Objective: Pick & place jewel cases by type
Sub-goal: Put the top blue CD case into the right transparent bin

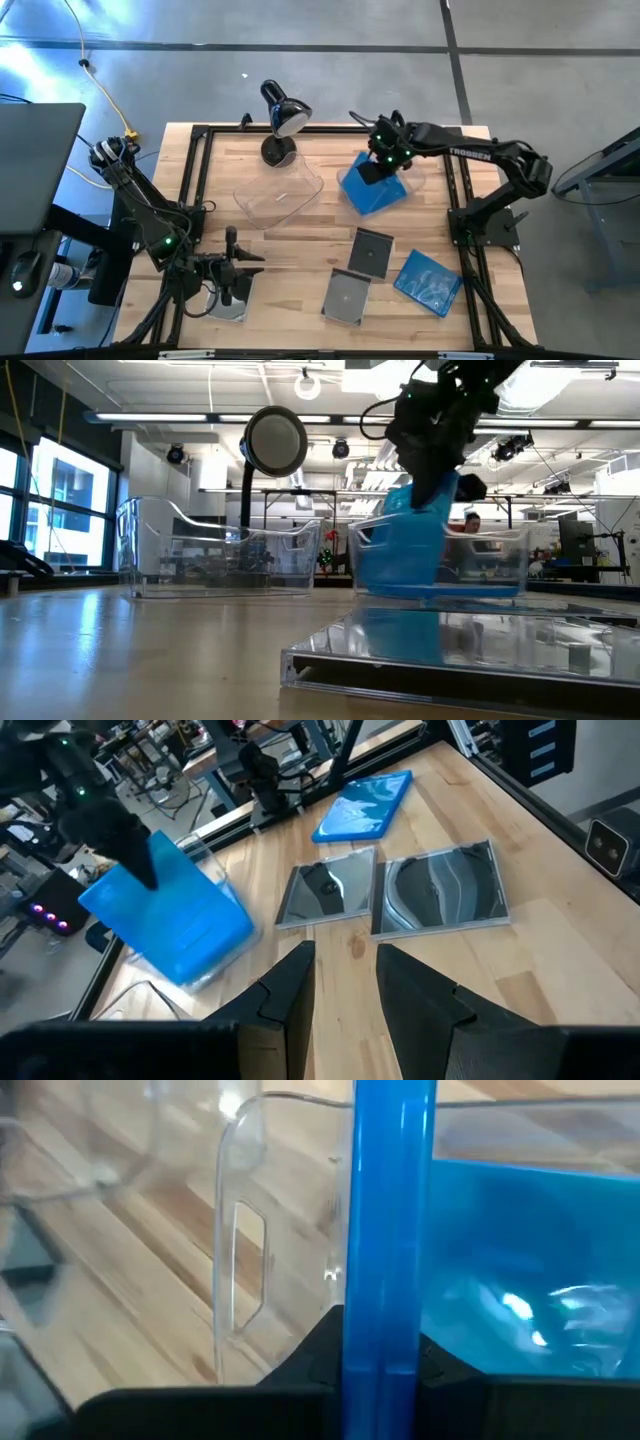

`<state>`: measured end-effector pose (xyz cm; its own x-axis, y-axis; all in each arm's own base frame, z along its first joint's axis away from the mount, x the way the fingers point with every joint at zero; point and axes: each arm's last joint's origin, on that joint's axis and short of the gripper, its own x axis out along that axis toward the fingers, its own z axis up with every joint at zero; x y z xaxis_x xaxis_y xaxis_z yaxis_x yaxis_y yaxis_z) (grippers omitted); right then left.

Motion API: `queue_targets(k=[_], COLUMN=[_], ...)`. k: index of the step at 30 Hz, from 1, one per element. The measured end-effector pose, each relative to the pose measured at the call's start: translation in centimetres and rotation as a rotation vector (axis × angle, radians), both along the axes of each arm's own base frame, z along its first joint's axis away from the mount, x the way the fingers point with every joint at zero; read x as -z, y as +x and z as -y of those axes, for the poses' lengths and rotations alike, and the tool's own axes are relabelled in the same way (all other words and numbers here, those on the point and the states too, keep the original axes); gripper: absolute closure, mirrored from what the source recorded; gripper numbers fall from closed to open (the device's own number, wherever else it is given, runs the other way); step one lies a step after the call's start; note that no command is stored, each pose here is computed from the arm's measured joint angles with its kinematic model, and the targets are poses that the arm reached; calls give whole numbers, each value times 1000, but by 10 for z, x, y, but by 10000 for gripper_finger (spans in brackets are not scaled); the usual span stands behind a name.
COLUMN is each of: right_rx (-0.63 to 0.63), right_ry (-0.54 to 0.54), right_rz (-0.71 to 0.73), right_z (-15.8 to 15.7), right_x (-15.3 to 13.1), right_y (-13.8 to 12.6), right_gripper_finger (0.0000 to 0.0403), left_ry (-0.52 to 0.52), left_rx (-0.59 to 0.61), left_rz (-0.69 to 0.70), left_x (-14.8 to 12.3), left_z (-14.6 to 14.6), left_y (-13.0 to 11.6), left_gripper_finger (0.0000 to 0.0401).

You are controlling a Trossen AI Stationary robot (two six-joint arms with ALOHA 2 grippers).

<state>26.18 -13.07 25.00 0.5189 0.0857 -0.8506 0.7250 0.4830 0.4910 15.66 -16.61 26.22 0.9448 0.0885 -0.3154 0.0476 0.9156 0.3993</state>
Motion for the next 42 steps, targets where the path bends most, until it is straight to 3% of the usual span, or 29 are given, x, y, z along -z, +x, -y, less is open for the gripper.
queue_targets(k=[7, 12, 23, 32, 42], right_rx=[-7, 34, -57, -95, -53], right_ry=[-96, -111, -138, -68, -125], right_rz=[-57, -85, -82, -90, -229], right_z=[4, 5, 4, 11, 27], right_x=[2, 3, 3, -4, -19], right_y=[-4, -6, -6, -15, -34], right_gripper_finger=[372, 342, 281, 274, 274], left_ry=[0, 1, 6, 14, 30], left_rx=[-1, -3, -17, -24, -60], left_rz=[0, 2, 9, 13, 31], left_x=[0, 0, 0, 0, -1], left_z=[0, 0, -1, -1, -2], left_y=[0, 0, 0, 0, 0], left_gripper_finger=[293, 293, 293, 293, 293])
